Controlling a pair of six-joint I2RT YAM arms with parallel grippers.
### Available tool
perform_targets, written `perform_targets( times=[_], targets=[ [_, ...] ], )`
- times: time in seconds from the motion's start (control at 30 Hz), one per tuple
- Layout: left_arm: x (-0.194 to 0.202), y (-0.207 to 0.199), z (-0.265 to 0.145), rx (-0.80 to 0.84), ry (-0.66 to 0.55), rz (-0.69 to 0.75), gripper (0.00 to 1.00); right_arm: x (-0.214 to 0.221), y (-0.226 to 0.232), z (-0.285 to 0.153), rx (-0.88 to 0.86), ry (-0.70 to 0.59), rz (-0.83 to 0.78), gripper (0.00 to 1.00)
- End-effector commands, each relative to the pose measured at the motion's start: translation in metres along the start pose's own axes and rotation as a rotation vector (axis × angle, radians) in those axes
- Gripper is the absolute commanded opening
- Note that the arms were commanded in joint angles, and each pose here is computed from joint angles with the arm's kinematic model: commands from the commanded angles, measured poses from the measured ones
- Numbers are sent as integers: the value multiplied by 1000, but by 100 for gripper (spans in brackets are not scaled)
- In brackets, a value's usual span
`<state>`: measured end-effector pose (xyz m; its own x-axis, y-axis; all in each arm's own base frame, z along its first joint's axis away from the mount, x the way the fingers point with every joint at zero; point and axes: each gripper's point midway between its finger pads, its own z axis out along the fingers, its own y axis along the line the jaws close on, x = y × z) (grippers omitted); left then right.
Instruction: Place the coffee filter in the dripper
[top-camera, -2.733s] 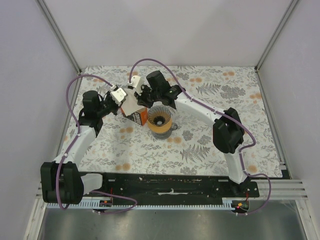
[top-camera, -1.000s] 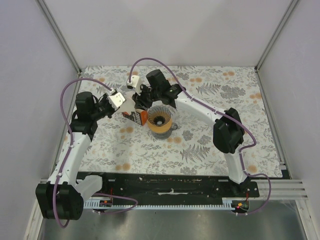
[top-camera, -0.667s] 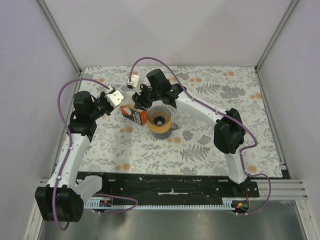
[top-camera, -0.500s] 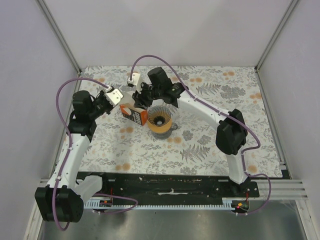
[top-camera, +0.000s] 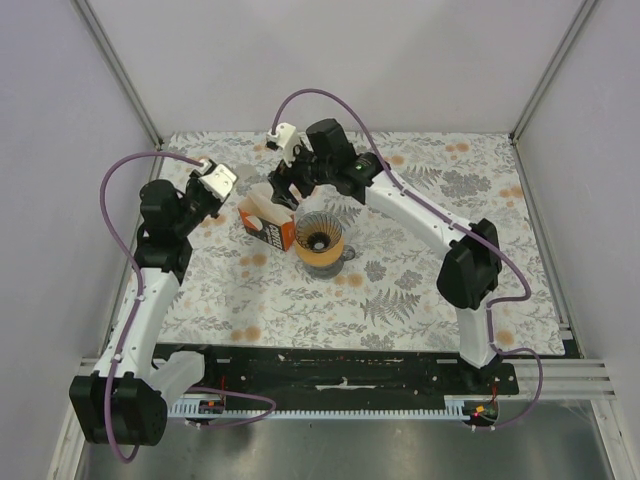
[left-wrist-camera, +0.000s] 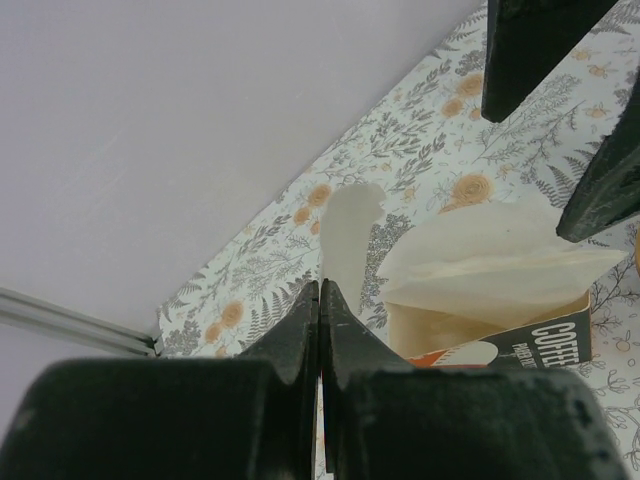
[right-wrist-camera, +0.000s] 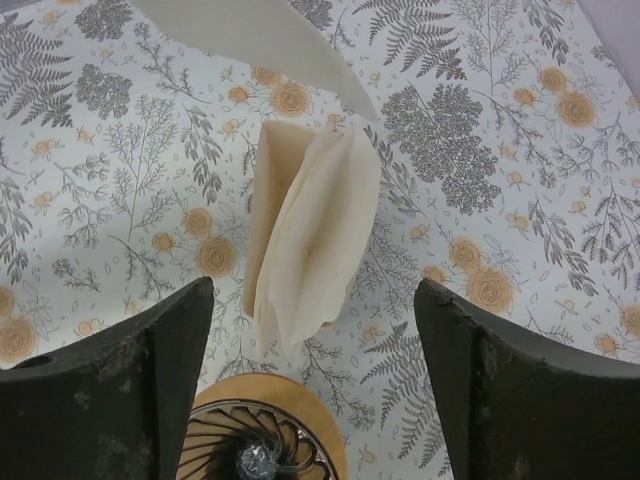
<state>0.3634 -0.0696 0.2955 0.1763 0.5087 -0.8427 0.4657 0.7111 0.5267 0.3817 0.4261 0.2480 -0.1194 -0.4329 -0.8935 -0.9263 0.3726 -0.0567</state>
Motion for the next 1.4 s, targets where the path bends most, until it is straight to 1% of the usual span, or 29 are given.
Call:
perform_targets(
  times=[0.0,0.17,0.27,0.3,0.37,0.43,0.47,0.5,0.57,0.6,0.63,0.8,0.9,1.0,1.2,1.27,1.37],
  targets=[
    [-33,26,-6,-96,-83,-10,2,3,-6,10,15,33,75,92],
    [-33,25,-6,-89,-87,-11,2,13,0,23,-34,53,96,98],
    [-35,23,-6,-83,-95,-12,2,15,3,28,-49,63,97,98],
    [-34,23,-5,-81,-92,-15,2,18,3,30,-40,73,94,97],
    [-34,23,-5,-81,-94,-17,2,24,1,37,-30,88,92,91],
    [-34,22,-5,-77,-97,-20,2,25,0,41,-34,89,90,79],
    [-35,22,-5,-77,-100,-18,2,24,1,43,-37,86,86,69],
    [-36,22,-5,-75,-101,-18,2,22,1,43,-37,82,79,56],
    [-35,22,-5,-75,-100,-16,2,21,3,45,-34,81,64,27],
    [-35,22,-5,-76,-101,-17,2,21,2,45,-33,82,57,21],
    [-35,22,-5,-77,-100,-15,2,21,5,46,-39,82,44,18],
    [-34,21,-5,-76,-98,-14,2,20,10,42,-62,80,21,17],
    [-34,22,-5,-79,-99,-9,2,20,15,42,-85,77,14,14],
    [-34,22,-4,-75,-99,-7,2,25,20,47,-95,91,-1,0],
    [-34,23,-3,-79,-102,-6,2,23,21,50,-102,85,-57,0],
    [-35,23,-3,-79,-105,-5,2,28,19,53,-94,99,-68,0],
    [-36,23,-3,-79,-111,-2,2,49,16,63,-86,146,-64,0]
  ],
)
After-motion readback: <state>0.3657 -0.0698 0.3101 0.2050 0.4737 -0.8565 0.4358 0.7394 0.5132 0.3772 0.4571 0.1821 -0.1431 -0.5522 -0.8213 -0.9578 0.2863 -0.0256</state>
